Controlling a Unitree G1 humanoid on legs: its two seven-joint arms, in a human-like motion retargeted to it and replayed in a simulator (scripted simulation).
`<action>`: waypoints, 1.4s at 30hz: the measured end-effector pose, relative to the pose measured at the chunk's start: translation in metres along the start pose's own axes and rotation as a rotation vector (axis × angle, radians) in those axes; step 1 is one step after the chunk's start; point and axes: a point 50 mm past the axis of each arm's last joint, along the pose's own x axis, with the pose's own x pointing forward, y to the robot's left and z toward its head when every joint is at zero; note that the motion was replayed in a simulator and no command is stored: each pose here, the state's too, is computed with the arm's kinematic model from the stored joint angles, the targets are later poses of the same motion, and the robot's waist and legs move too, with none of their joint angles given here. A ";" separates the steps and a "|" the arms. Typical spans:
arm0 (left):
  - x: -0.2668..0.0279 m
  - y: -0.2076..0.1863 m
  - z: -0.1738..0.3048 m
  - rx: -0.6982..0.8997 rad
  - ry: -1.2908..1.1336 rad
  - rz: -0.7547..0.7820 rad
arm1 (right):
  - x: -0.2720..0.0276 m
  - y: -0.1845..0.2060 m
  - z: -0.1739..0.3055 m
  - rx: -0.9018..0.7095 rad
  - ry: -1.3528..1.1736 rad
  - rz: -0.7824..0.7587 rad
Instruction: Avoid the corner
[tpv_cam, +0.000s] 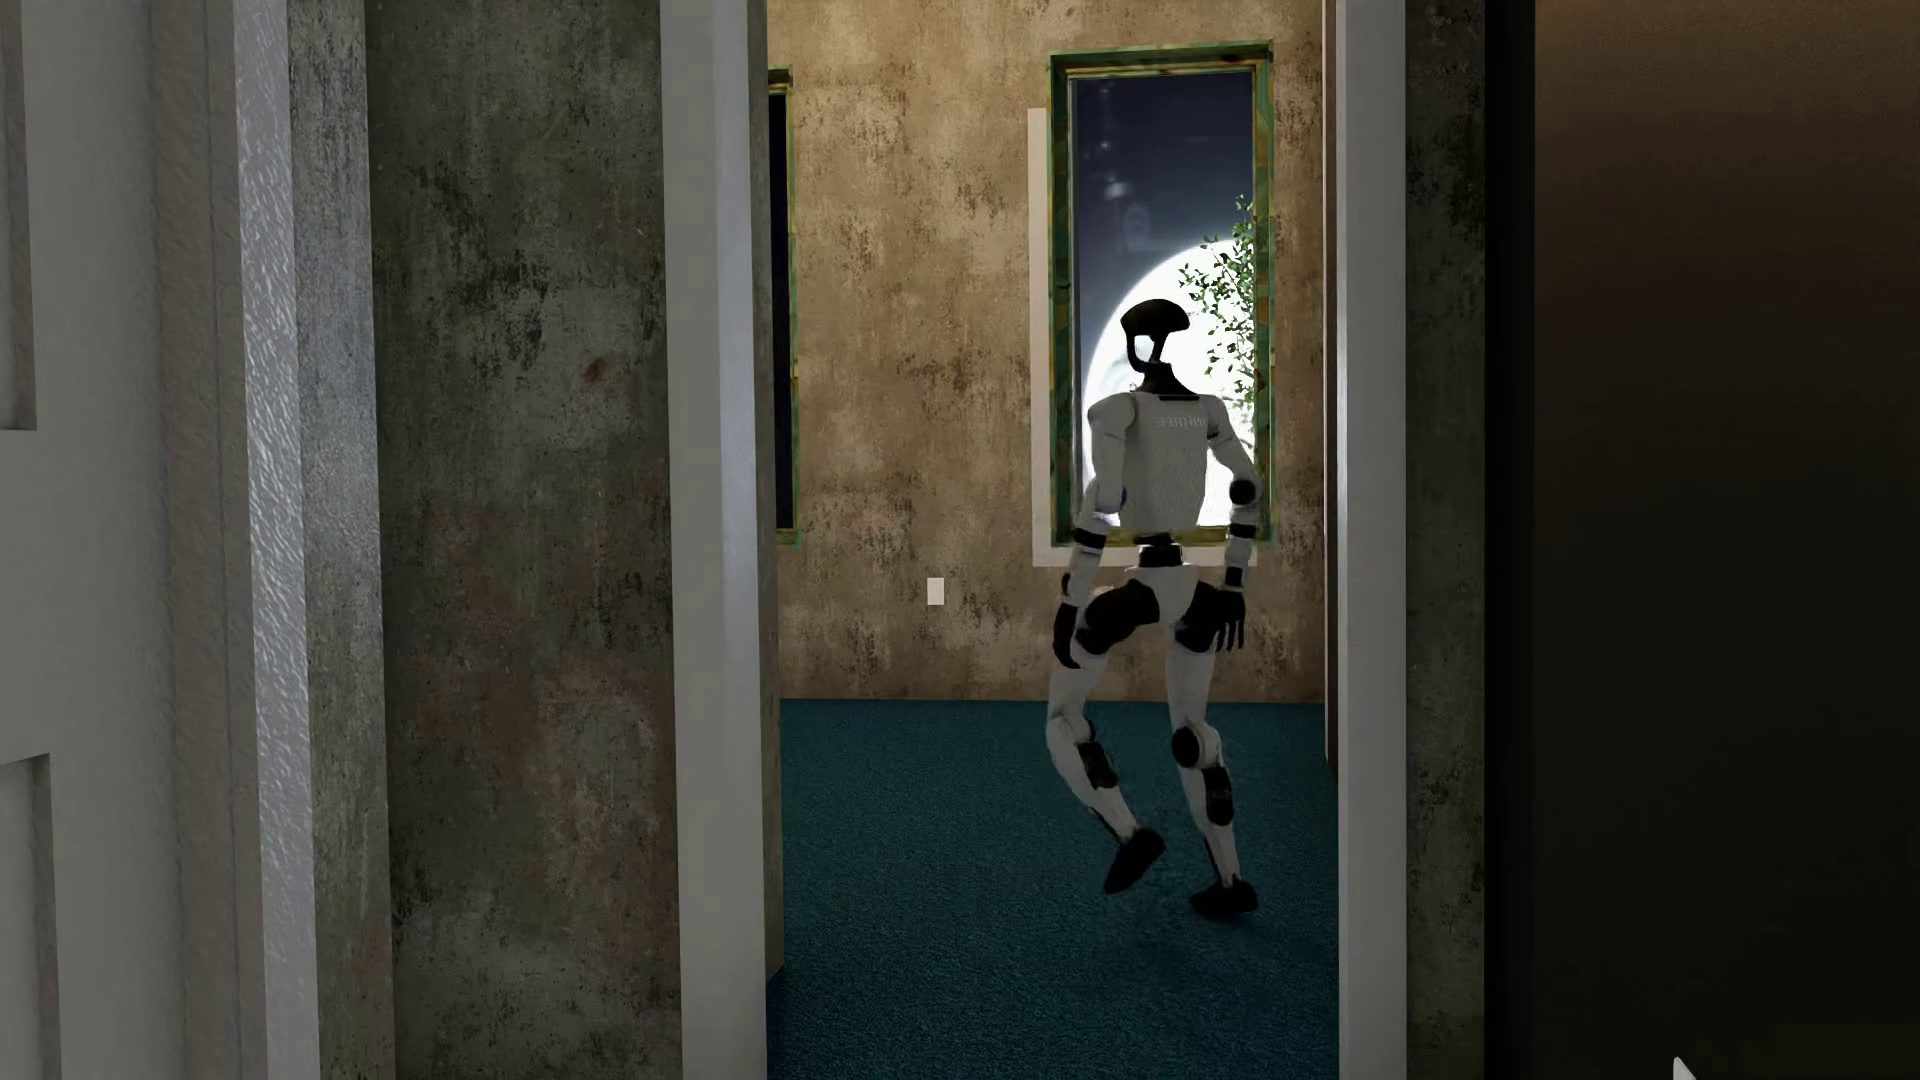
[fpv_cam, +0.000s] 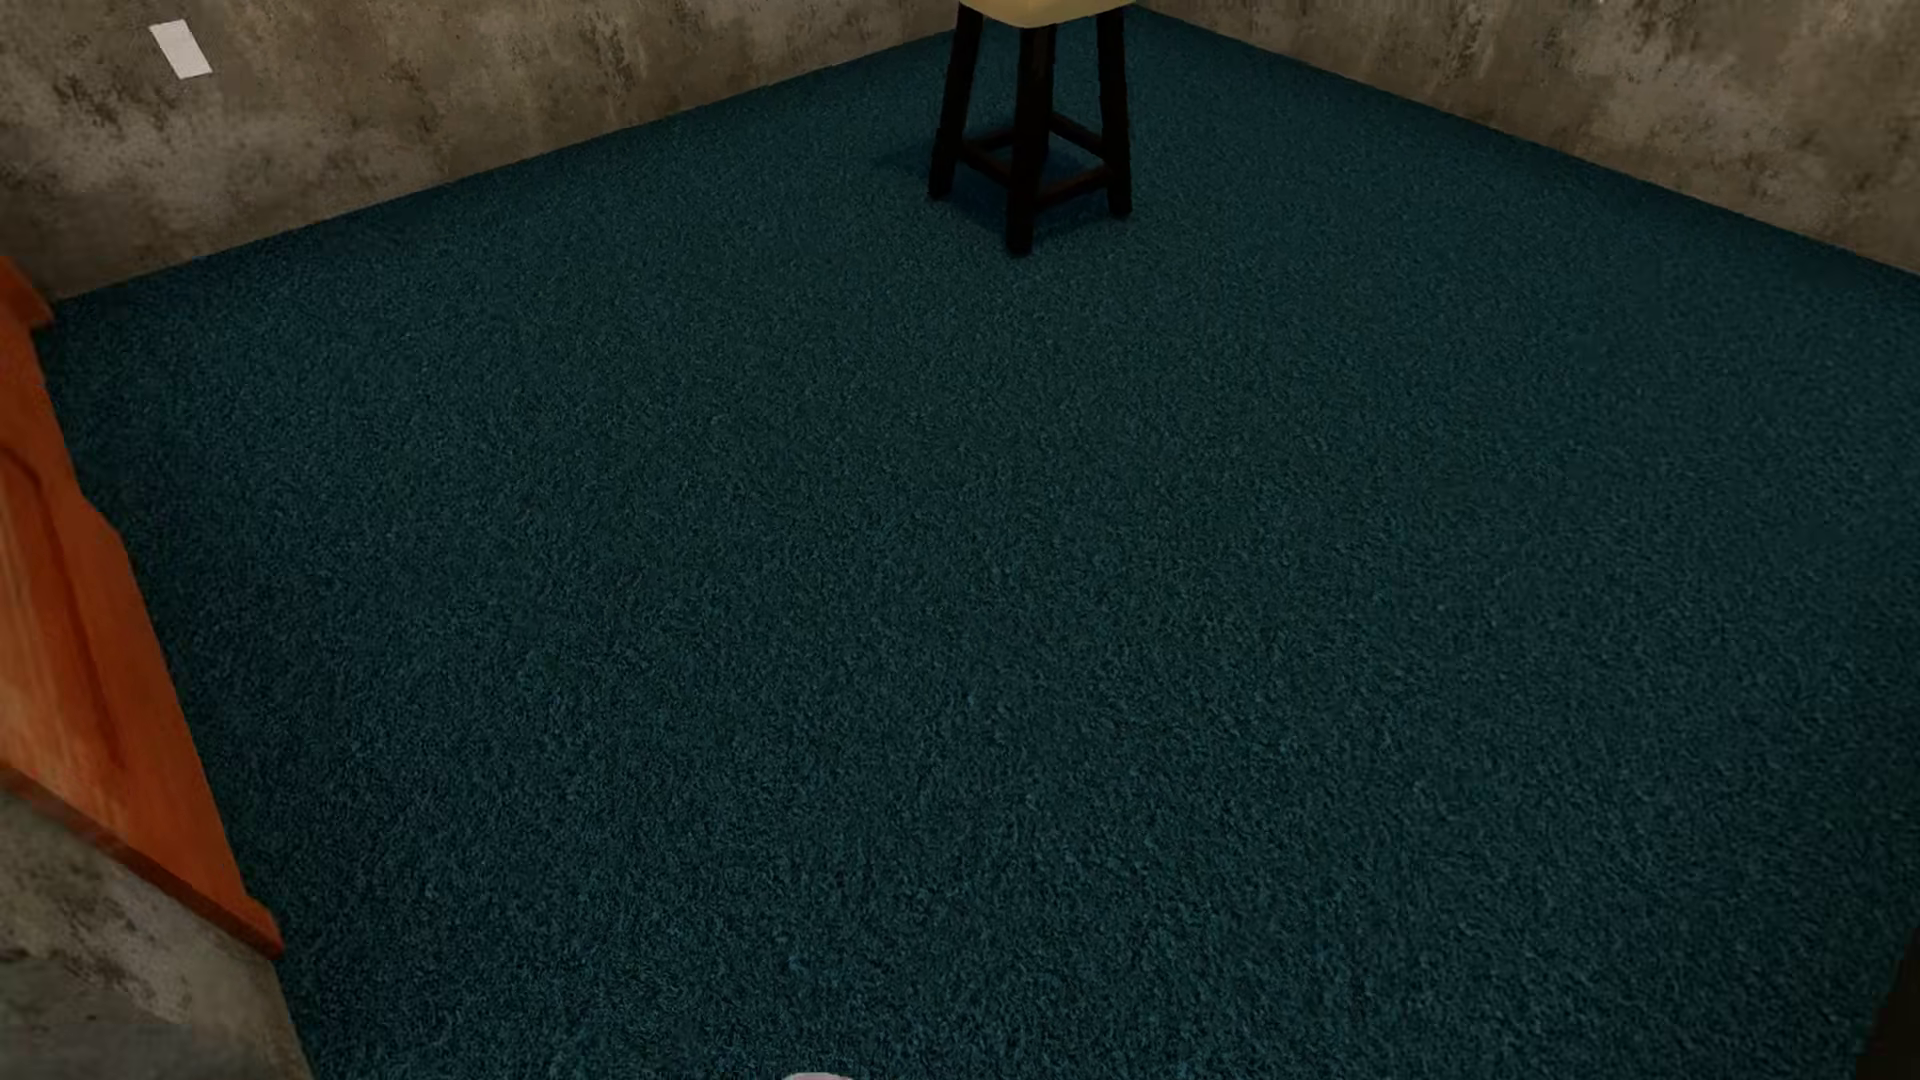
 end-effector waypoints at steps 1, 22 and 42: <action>0.001 0.001 0.010 -0.013 -0.035 0.005 | 0.000 -0.009 -0.004 -0.007 0.022 -0.021; 0.004 0.027 0.028 0.052 -0.076 0.057 | 0.001 -0.028 0.064 0.082 -0.241 -0.093; 0.000 -0.004 -0.011 0.090 0.052 -0.035 | -0.007 0.018 -0.023 0.118 0.068 0.007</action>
